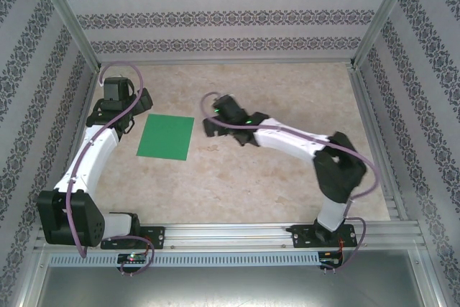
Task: Fold a paper plane with a square sheet of paper (pick it up from the middle)
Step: Move the square sheet of paper to the center of the table.
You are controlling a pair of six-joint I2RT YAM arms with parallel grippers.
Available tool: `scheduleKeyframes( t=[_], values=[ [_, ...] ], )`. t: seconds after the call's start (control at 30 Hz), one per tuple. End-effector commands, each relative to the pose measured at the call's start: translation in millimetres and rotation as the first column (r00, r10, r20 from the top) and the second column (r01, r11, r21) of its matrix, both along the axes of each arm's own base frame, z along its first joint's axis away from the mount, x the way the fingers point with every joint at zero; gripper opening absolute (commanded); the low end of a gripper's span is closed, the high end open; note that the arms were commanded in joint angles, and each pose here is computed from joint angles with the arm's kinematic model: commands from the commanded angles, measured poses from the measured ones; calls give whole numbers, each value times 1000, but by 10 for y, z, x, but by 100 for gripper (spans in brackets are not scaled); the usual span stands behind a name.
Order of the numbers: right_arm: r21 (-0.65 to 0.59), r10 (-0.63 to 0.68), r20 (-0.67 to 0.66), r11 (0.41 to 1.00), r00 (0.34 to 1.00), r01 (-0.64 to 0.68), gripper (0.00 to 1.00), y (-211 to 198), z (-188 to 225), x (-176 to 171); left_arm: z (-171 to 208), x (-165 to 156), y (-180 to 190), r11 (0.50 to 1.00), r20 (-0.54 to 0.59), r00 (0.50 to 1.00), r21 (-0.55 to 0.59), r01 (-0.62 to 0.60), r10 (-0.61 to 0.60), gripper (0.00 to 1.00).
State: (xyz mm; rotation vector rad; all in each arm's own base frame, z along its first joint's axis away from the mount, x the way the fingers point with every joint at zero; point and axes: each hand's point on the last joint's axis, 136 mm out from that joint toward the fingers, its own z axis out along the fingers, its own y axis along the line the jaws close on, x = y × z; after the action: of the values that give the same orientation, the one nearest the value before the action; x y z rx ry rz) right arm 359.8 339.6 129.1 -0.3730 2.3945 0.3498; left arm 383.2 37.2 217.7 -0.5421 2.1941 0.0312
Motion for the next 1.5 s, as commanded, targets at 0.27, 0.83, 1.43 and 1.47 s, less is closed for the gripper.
scheduleKeyframes(
  t=[0.27,0.83,1.43,1.47],
  values=[
    [141,246,-260,966,934,-215,57,1307,-448,-459,74,-156,69,999,-21,999,20,-47,47,100],
    [53,206,-398,978,894,-202,44,1456,-1114,-400,21,-147,88,998,-43,998,33,-52,53,100],
    [-222,-125,-582,975,803,-9,46,-625,-1513,-925,-45,-124,61,999,-68,997,18,-44,45,100],
    [-237,-155,-593,972,790,13,46,-787,-1539,-1018,-48,-120,58,999,-69,997,15,-43,44,100]
  ],
)
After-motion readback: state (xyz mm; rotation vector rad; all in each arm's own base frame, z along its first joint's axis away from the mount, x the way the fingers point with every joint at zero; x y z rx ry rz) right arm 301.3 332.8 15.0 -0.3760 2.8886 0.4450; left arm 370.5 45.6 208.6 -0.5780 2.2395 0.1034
